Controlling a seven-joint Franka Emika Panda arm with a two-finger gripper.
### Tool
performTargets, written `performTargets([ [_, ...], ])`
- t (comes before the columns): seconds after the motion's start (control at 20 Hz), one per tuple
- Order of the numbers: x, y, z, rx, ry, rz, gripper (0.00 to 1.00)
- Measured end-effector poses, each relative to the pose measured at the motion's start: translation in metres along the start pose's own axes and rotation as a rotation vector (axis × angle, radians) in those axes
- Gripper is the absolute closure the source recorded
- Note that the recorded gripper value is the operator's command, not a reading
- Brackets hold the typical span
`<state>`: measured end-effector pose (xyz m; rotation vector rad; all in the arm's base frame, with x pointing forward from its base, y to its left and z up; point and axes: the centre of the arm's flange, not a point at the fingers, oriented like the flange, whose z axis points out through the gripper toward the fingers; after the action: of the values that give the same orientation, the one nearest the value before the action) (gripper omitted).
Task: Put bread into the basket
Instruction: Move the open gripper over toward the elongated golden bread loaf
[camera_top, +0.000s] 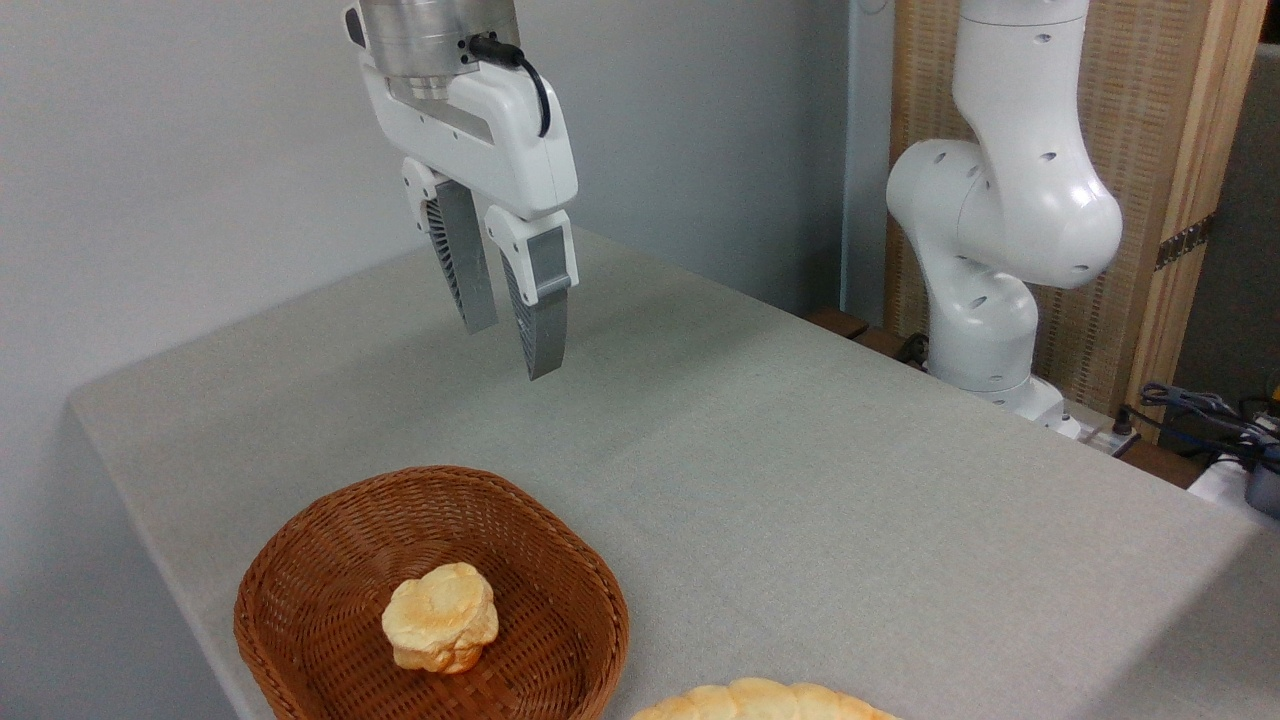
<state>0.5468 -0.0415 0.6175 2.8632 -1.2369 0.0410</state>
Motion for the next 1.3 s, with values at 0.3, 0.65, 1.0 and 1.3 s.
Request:
performTargets([
  [0.3,-0.005,-0.005,0.000,0.000,0.000,-0.013,0.00],
  [0.65,-0.010,-0.010,0.000,0.000,0.001,-0.026,0.00],
  [1.0,-0.016,-0.014,0.016,-0.011,-0.010,0.036,0.00],
  [1.3,-0.064,-0.045,0.038,0.009,0.016,0.228,0.00],
])
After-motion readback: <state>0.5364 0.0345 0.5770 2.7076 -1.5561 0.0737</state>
